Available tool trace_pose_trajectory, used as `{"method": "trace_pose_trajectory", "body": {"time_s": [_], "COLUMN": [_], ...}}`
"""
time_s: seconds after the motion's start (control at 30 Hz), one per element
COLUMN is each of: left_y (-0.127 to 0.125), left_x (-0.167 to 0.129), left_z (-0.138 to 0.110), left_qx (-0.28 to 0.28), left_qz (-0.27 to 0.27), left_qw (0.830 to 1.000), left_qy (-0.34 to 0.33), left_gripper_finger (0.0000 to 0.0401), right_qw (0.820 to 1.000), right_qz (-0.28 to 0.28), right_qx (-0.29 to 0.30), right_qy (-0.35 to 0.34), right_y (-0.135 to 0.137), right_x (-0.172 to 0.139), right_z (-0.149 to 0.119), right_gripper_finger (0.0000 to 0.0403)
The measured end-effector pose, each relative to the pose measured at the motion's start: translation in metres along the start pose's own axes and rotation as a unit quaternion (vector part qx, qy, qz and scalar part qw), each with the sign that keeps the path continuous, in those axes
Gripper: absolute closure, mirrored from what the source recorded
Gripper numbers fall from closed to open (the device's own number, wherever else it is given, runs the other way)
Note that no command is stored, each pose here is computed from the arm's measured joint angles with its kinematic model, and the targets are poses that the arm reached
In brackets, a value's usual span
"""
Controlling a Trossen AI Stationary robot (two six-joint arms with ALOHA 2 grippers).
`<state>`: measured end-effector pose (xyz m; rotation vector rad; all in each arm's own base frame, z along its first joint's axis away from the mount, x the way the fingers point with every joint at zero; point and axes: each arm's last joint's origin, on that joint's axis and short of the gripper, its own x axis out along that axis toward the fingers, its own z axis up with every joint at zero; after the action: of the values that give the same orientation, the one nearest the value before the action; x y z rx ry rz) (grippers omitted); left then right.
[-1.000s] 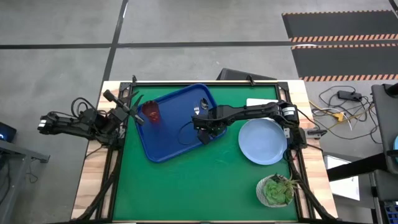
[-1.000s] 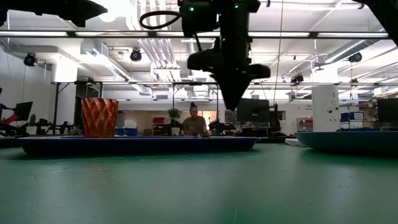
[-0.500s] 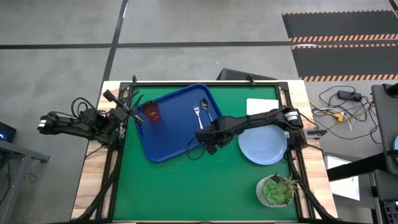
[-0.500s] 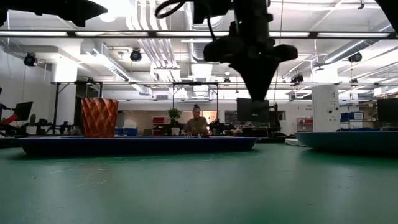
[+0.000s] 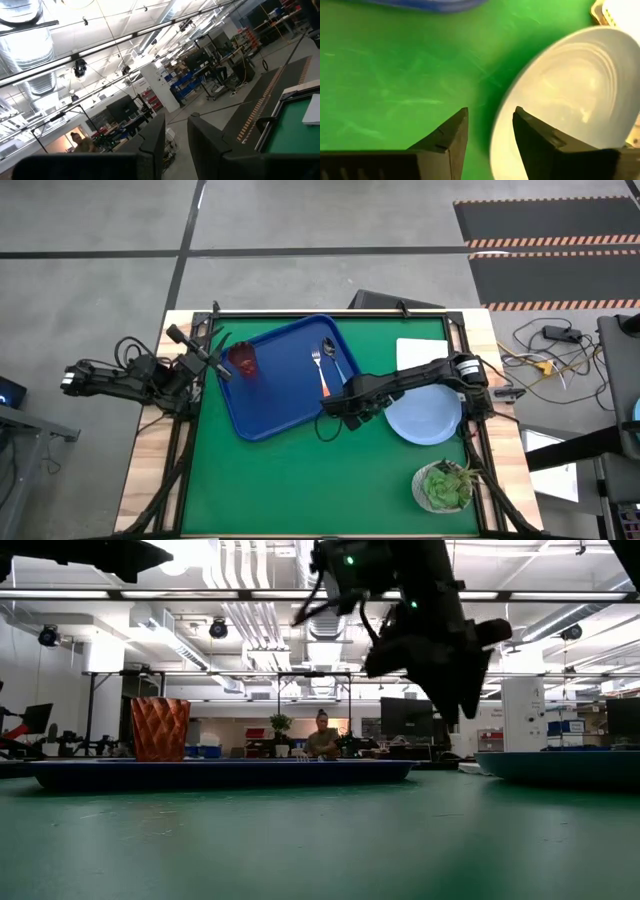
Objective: Pick and place plate/cup/fork/spoon on tray
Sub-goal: Put the light blue plate on the blue serving tray to the left of the orange fork
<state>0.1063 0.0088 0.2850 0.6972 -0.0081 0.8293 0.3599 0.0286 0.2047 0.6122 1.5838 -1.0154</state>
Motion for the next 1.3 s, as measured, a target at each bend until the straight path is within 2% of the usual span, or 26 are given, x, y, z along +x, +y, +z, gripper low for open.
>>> {"method": "trace_pose_trajectory", "body": {"time_s": [0.3, 0.8, 0.97, 1.3], "left_y": [0.0, 0.0, 0.0, 0.0], "left_x": [0.0, 0.0, 0.0, 0.0], "left_z": [0.0, 0.0, 0.0, 0.0], "left_qx": [0.0, 0.001, 0.001, 0.0], "left_qz": [0.0, 0.0, 0.0, 0.0], "left_qw": [1.0, 1.0, 1.0, 1.0], "left_qy": [0.0, 0.0, 0.0, 0.0], "left_gripper_finger": [0.0338, 0.0338, 0.0338, 0.0338], "right_qw": [0.998, 0.998, 0.998, 0.997], "right_qz": [-0.039, -0.042, -0.042, -0.031], "right_qx": [0.023, 0.042, 0.041, 0.054], "right_qy": [0.035, 0.033, 0.034, 0.043], "right_y": [-0.005, -0.005, -0.005, -0.003], "right_x": [0.025, 0.059, 0.064, 0.063], "right_z": [-0.008, -0.015, -0.015, -0.017], "right_gripper_finger": [0.0257, 0.0262, 0.029, 0.0384]}}
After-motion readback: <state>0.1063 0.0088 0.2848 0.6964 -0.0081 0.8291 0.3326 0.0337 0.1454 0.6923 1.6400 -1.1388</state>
